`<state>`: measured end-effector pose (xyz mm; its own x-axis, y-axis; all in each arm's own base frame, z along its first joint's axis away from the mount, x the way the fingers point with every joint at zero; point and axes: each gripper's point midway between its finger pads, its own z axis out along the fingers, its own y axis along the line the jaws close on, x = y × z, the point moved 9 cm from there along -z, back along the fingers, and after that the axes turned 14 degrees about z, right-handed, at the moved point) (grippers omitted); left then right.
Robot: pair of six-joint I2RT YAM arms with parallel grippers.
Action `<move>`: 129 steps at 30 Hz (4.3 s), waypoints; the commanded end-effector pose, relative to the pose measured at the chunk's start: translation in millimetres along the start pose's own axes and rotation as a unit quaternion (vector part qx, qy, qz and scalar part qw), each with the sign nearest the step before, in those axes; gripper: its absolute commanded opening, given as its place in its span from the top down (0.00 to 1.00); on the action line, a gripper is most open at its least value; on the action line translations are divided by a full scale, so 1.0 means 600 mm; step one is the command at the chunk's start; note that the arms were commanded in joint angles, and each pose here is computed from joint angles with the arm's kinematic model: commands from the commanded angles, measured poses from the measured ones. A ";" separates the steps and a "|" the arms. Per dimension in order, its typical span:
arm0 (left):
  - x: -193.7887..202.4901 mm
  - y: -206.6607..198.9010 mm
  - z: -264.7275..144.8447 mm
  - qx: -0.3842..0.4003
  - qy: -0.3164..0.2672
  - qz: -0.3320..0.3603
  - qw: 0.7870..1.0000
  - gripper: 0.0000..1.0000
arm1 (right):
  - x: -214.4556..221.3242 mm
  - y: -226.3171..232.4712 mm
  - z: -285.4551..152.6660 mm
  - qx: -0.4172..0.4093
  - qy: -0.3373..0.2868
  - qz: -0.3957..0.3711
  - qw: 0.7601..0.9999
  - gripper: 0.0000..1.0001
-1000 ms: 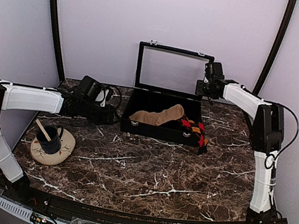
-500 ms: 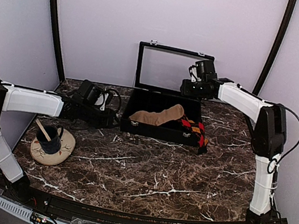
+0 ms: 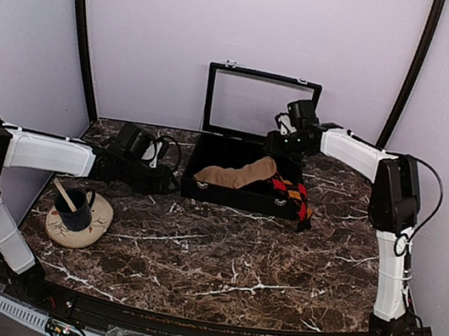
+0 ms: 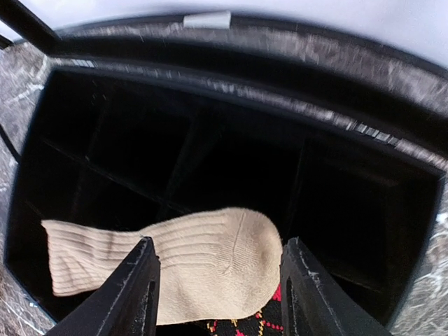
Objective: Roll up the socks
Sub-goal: Pick up the sock from the storage box, then fold the sock at the center of the board.
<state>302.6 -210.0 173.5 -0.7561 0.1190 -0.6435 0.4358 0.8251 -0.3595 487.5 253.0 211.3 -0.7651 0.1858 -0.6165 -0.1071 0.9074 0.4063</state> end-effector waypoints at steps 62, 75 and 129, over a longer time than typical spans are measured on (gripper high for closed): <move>0.015 0.001 0.001 0.005 -0.005 -0.014 1.000 0.60 | 0.010 -0.048 0.029 -0.068 0.070 0.062 0.993 0.89; 0.014 -0.001 -0.011 0.004 -0.010 -0.010 1.000 0.60 | 0.005 0.037 -0.021 -0.110 0.027 -0.009 0.993 0.89; 0.091 0.027 -0.206 -0.122 -0.163 -0.086 0.975 0.60 | 0.320 0.271 -0.344 -0.251 0.044 0.088 0.963 0.96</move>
<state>209.0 -116.1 228.1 -0.5711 -0.1945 -0.7975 0.1489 0.9309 -0.3337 189.0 386.3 332.3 -0.8364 0.1621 -0.5236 -0.3654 0.5471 0.7531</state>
